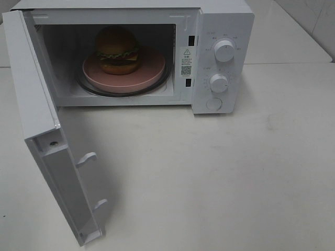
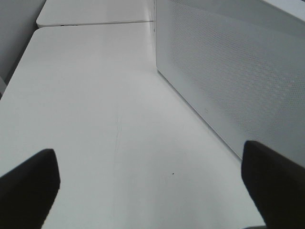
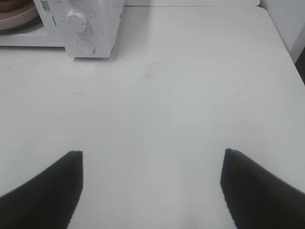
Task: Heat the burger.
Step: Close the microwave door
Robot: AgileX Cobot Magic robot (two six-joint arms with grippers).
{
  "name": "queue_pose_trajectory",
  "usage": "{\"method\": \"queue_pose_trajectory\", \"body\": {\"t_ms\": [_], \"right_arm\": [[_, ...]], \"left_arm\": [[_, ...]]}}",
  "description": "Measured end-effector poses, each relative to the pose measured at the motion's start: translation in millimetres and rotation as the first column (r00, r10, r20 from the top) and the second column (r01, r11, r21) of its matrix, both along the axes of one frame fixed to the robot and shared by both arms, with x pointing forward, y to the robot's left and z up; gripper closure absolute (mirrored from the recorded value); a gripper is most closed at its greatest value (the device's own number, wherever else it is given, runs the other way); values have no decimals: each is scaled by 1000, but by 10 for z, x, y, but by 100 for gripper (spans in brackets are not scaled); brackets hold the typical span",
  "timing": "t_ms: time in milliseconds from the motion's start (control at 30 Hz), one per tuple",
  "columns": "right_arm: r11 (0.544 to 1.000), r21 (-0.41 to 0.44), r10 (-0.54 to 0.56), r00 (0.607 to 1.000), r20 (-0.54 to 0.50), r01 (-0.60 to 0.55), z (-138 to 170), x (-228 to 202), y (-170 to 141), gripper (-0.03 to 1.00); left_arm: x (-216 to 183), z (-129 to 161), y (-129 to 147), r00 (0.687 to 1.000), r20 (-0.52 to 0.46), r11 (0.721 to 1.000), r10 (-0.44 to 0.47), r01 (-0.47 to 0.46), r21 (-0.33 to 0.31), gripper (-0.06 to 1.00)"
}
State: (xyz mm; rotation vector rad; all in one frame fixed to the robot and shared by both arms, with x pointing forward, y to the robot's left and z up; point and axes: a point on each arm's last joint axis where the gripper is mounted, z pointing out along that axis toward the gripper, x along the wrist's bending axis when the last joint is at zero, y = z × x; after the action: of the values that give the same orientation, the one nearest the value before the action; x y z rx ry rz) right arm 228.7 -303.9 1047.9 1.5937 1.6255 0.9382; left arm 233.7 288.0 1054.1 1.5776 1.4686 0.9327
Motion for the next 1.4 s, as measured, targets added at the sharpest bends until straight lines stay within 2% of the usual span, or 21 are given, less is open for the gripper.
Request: {"method": "queue_pose_trajectory", "body": {"t_ms": [867, 1133, 1200, 1233, 1267, 1300, 1333, 1367, 1400], "right_arm": [[1000, 0, 0, 1000, 0, 0, 0, 0, 0, 20], [1000, 0, 0, 1000, 0, 0, 0, 0, 0, 20], [1000, 0, 0, 1000, 0, 0, 0, 0, 0, 20], [1000, 0, 0, 1000, 0, 0, 0, 0, 0, 20], [1000, 0, 0, 1000, 0, 0, 0, 0, 0, 20], [1000, 0, 0, 1000, 0, 0, 0, 0, 0, 20], [1000, 0, 0, 1000, 0, 0, 0, 0, 0, 20], [1000, 0, 0, 1000, 0, 0, 0, 0, 0, 20], [1000, 0, 0, 1000, 0, 0, 0, 0, 0, 20]], "left_arm": [[0, 0, -3, 1000, 0, 1000, -2, 2, -3, -3], [24, 180, 5, 1000, 27, 1000, 3, -3, 2, -2], [119, 208, 17, 1000, 12, 1000, 8, -8, -1, 6], [119, 208, 17, 1000, 12, 1000, 8, -8, -1, 6], [185, 223, 25, 1000, 0, 1000, 11, -11, -4, 16], [259, 236, 35, 1000, -13, 1000, 15, -15, -6, 31], [259, 236, 35, 1000, -13, 1000, 15, -15, -6, 31], [290, 241, 39, 1000, -18, 1000, 16, -17, -6, 37], [361, 250, 48, 999, -29, 1000, 20, -20, -8, 53]]}}
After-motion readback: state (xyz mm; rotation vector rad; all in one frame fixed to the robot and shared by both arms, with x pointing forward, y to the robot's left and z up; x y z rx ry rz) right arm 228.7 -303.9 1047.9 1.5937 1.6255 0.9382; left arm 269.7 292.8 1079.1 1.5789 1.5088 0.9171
